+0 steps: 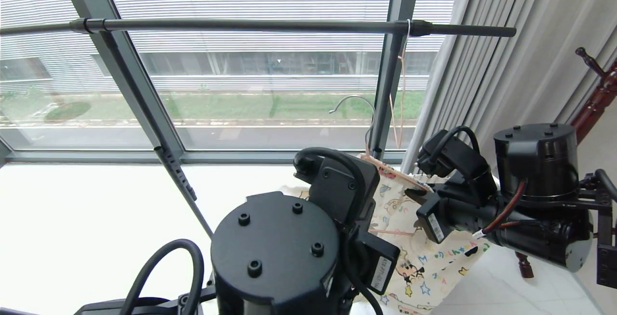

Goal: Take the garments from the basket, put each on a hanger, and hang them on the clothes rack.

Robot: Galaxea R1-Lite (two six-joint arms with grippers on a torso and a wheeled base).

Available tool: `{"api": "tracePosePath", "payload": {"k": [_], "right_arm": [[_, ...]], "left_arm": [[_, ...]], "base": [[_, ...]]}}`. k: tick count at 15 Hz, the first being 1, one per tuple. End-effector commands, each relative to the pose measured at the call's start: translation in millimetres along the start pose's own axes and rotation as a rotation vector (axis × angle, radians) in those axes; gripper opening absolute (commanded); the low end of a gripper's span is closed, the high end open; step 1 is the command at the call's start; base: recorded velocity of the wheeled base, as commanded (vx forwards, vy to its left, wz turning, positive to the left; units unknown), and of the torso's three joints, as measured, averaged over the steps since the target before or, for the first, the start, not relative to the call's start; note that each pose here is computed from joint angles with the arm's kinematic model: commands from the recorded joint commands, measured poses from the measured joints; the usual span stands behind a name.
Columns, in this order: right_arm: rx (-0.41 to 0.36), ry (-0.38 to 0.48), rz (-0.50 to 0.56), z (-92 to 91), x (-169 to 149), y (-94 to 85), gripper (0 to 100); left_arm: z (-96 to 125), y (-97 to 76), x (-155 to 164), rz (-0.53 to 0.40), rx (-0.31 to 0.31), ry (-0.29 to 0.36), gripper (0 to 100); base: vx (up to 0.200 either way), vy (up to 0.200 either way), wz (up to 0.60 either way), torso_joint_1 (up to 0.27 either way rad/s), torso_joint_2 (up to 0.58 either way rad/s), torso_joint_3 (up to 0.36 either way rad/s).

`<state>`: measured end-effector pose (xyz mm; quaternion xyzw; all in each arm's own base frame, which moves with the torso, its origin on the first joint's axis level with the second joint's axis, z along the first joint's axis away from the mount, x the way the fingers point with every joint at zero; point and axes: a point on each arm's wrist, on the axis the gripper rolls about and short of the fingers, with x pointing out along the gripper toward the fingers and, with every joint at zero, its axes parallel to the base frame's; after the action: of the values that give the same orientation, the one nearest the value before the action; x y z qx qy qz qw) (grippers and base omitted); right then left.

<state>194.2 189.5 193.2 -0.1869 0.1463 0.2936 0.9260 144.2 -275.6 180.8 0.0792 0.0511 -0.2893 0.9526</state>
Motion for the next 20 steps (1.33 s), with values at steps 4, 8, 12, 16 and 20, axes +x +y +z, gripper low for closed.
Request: {"api": "tracePosePath", "payload": {"k": [4, 8, 12, 16, 20], "right_arm": [[0.015, -0.003, -0.015, 0.1, -1.4, -4.9, 0], [0.034, -0.008, -0.040, 0.4, -4.1, -12.7, 0], [0.045, -0.019, -0.042, 2.2, -6.3, -13.5, 0], [0.124, -0.043, -0.047, 4.6, -5.6, -13.6, 0], [0.145, -0.039, -0.086, 4.7, -6.1, -14.6, 0]], "left_arm": [[-14.6, 0.8, -6.8, -0.009, 0.072, 0.044, 100], [-46.4, 24.0, -36.6, 0.026, 0.167, 0.143, 100], [-45.8, 54.5, -44.2, 0.234, 0.152, 0.152, 100], [-38.2, 86.5, -60.4, 0.348, 0.201, 0.138, 100], [-42.4, 95.2, -66.9, 0.436, 0.239, 0.166, 100]], "base": [[0.000, 0.000, 0.00, 0.000, 0.00, 0.000], [0.000, 0.000, 0.00, 0.000, 0.00, 0.000], [0.000, 0.000, 0.00, 0.000, 0.00, 0.000], [0.000, 0.000, 0.00, 0.000, 0.00, 0.000], [0.000, 0.150, 0.00, -0.001, 0.00, 0.001]]}}
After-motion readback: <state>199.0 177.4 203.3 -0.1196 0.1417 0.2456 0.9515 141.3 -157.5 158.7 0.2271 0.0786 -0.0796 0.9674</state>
